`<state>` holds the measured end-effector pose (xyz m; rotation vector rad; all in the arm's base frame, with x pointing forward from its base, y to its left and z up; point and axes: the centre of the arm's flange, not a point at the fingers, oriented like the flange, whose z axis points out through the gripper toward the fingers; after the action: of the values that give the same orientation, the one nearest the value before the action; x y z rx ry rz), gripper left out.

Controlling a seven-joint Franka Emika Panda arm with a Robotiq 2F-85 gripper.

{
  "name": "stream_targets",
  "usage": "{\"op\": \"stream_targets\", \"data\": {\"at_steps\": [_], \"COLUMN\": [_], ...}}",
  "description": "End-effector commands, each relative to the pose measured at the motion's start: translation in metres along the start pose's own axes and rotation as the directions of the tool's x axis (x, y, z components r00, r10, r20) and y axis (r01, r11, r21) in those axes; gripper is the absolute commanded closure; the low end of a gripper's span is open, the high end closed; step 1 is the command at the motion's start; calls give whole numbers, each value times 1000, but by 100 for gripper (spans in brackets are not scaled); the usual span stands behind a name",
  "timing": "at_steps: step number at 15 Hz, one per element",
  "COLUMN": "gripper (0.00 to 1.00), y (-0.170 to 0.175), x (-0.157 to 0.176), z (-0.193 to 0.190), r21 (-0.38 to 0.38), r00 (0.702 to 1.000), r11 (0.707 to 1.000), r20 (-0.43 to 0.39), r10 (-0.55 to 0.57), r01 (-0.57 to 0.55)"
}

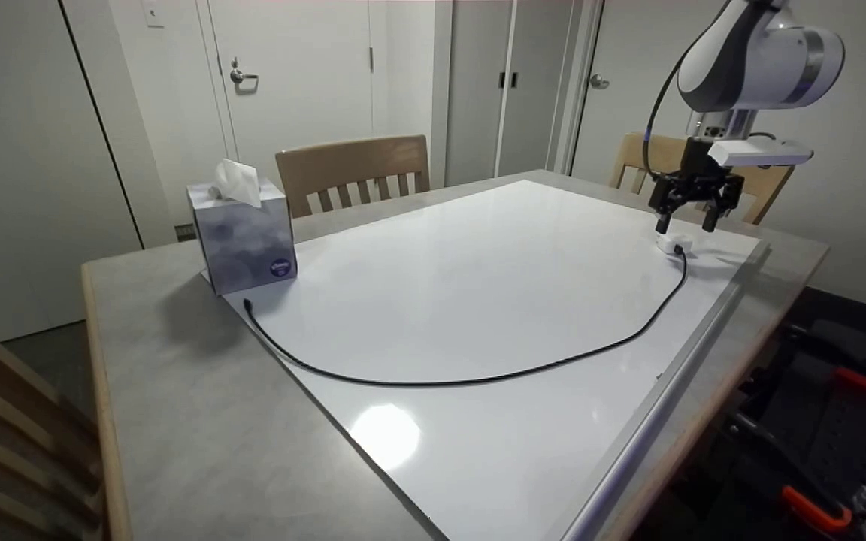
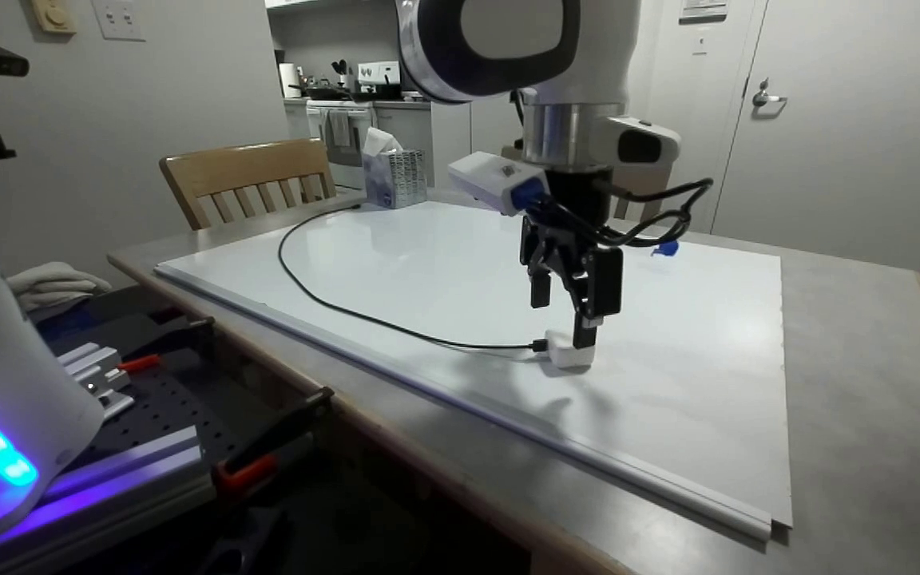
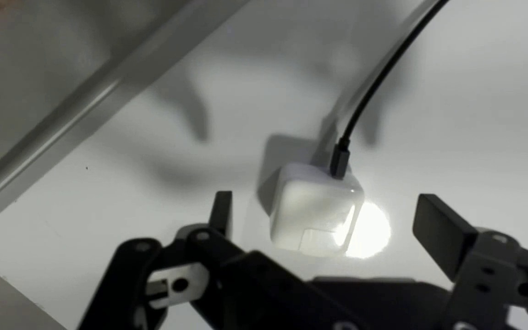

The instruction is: Put the charger in a circle

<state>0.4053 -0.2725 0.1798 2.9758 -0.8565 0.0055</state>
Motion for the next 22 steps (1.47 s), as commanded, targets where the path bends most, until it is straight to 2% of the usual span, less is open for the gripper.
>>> {"op": "stream_targets", "data": {"at_steps": [1, 12, 16, 22], "gripper": [0, 0, 0, 0], "y": [4, 25, 25, 29], "x": [-5, 0, 1, 1], "z": [-6, 6, 11, 26], "r21": [15, 87, 126, 130], "r00": [998, 980, 981, 986], "r11": [998, 981, 977, 980], "r20": [-24, -81, -70, -42], "r10": [55, 180, 182, 160], "r01": [-54, -173, -172, -153]}}
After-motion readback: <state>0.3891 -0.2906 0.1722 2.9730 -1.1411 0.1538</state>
